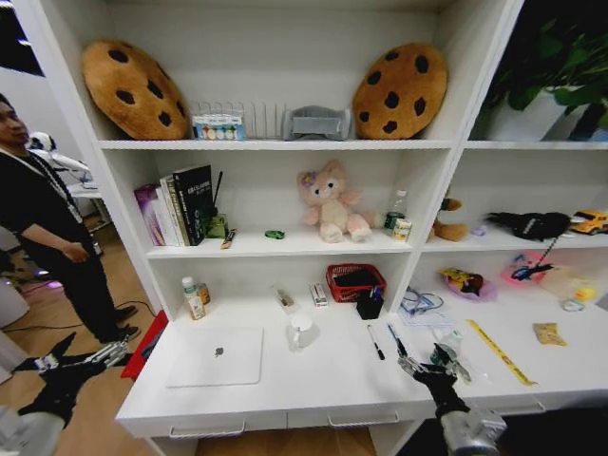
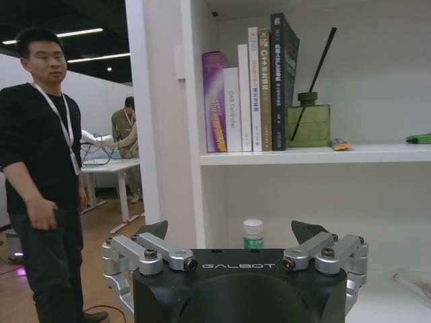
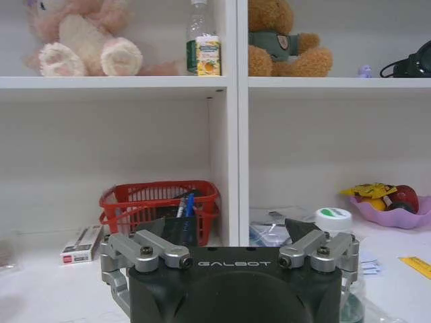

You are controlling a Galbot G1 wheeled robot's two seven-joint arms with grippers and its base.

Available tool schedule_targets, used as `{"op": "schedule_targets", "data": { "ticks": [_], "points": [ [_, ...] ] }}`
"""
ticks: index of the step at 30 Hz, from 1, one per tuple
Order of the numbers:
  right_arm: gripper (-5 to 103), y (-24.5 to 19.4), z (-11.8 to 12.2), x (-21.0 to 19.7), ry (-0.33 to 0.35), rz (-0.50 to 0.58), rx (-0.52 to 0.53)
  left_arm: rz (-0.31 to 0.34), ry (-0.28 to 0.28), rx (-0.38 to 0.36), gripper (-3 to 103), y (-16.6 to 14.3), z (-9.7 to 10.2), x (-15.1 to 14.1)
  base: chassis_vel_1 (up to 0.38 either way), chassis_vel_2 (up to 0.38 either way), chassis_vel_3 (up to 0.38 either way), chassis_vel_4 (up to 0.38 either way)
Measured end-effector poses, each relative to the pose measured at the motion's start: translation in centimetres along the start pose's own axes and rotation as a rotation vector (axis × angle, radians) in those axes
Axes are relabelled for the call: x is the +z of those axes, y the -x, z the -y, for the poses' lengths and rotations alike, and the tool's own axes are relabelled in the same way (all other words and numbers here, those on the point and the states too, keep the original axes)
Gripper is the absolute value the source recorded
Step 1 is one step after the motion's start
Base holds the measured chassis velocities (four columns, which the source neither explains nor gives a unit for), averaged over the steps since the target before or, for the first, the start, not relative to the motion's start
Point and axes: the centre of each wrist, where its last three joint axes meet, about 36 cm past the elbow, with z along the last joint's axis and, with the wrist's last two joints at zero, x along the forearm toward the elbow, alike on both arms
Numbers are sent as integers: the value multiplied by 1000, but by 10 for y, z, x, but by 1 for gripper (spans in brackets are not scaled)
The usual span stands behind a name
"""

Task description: Organize the objects on the table.

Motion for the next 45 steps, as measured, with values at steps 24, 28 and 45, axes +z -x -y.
{"op": "schedule_targets", "data": {
  "ticks": [24, 28, 45],
  "points": [
    [100, 129, -43, 29, 11, -222, -173, 0, 0, 0, 100, 0, 0, 0, -20, -23, 30, 20],
    [100, 143, -54, 34, 19, -251, -179, 0, 0, 0, 100, 0, 0, 0, 0, 0, 0, 0],
    [98, 194, -84, 44, 48, -356, -195, 0, 0, 0, 100, 0, 0, 0, 0, 0, 0, 0]
  ]
}}
